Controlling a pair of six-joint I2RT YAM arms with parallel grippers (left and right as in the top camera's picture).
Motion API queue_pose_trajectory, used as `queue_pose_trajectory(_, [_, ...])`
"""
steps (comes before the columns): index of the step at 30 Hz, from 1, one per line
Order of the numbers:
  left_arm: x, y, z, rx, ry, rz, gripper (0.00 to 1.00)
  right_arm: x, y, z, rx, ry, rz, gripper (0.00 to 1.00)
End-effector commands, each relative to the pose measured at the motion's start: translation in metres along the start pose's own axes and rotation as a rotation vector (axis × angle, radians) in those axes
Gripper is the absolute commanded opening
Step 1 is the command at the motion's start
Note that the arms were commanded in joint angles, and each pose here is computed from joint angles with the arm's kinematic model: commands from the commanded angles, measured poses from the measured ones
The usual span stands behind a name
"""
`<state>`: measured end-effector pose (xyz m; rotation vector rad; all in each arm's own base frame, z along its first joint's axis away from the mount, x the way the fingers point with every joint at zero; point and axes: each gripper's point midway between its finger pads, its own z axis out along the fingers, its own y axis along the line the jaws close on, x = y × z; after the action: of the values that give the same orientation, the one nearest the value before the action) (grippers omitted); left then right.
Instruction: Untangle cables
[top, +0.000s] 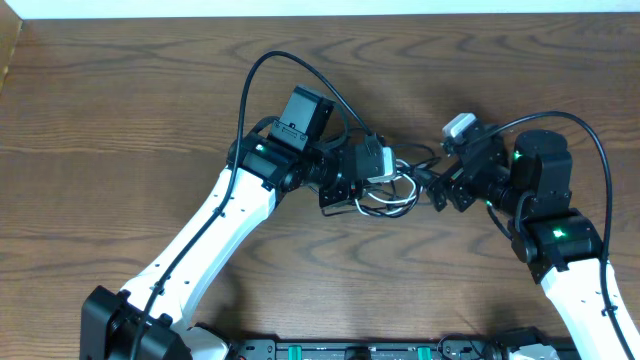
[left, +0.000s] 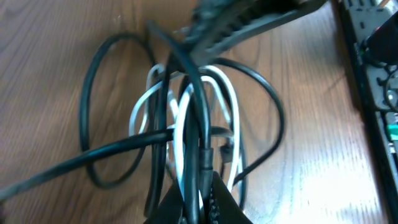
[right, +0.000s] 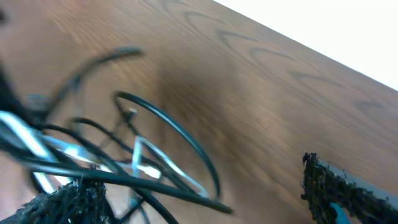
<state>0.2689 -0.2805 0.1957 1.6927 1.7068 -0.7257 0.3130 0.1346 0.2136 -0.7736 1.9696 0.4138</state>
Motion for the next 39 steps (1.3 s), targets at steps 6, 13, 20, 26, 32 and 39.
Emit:
queue_pose_trajectory(6, [0.030,0.023,-0.001,-0.135,0.168,0.020,0.08,-0.021,0.019,-0.006,-0.134,-0.058,0.403,0.99])
queue_pose_trajectory(13, [0.039,0.032,-0.005,-0.188,0.222,0.003,0.08,-0.024,0.017,-0.006,-0.148,-0.042,0.852,0.99])
queue_pose_trajectory(20, [0.024,0.034,-0.002,-0.185,0.145,-0.016,0.08,-0.012,0.032,-0.006,-0.200,0.080,1.323,0.99])
queue_pose_trajectory(26, [0.012,0.042,-0.002,-0.209,0.093,-0.009,0.07,-0.012,0.039,-0.004,-0.215,0.113,1.448,0.87])
queue_pose_trajectory(32, [0.010,0.041,-0.002,-0.205,0.086,-0.007,0.08,-0.011,0.037,-0.003,-0.192,0.126,1.596,0.53])
queue_pose_trajectory(39, [0.000,0.031,0.001,-0.144,0.026,0.001,0.08,-0.009,0.031,-0.001,-0.153,0.107,1.637,0.61])
